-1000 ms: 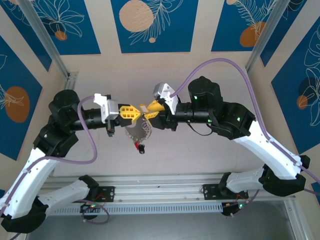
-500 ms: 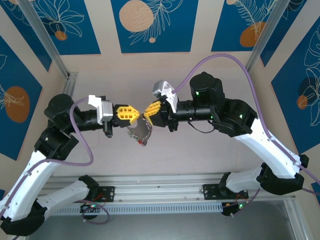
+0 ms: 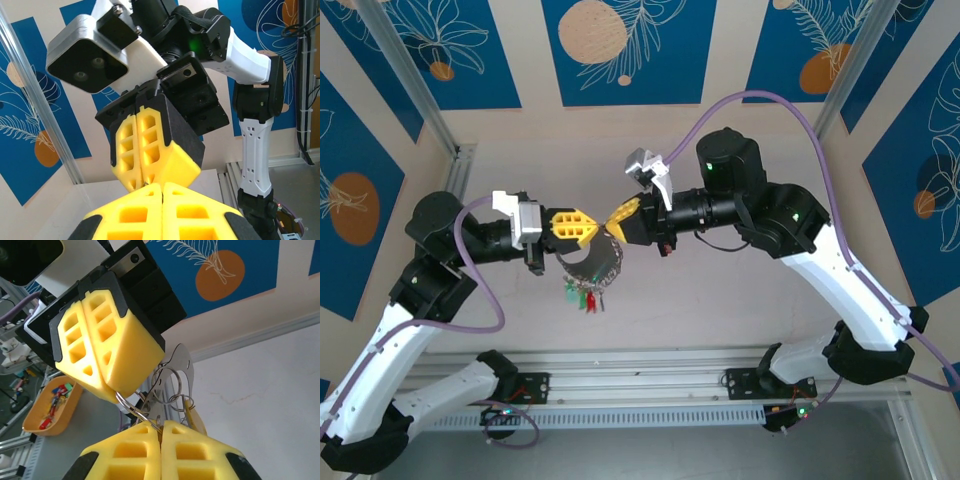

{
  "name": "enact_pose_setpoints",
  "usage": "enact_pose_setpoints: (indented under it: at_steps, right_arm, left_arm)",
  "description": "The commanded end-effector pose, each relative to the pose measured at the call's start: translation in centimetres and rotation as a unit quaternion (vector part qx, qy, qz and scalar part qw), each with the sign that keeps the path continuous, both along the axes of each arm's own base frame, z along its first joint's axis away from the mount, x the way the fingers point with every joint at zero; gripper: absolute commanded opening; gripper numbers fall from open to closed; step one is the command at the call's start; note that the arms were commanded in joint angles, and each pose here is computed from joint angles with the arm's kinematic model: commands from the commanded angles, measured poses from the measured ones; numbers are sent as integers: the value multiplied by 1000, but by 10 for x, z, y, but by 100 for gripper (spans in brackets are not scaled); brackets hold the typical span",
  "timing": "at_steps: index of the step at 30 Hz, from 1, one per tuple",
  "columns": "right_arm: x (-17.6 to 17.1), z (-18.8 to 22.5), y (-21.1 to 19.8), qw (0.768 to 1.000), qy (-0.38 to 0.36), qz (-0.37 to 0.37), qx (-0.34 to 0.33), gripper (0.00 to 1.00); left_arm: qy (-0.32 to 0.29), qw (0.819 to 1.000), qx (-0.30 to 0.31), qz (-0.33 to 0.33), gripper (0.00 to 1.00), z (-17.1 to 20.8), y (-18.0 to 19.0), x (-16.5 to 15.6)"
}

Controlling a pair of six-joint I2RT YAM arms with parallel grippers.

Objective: Put the keys on the keyring

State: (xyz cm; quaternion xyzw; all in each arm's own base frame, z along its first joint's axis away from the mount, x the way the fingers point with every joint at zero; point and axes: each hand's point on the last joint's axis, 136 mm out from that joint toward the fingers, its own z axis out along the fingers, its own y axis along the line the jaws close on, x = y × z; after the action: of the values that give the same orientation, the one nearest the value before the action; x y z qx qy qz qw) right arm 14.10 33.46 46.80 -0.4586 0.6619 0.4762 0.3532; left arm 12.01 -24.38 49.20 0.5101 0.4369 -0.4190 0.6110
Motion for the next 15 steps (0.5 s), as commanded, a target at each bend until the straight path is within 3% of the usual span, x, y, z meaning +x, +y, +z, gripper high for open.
enact_pose_setpoints:
  at_steps: [1, 15]
  right_arm:
    - [3, -10, 2, 998, 57, 3, -21, 7]
    - [2, -21, 10, 990, 132, 31, -44, 18]
  left_arm:
    - [-68, 997, -41, -18, 0, 29, 10, -23]
    - [-90, 994, -62, -20, 0, 38, 10, -22]
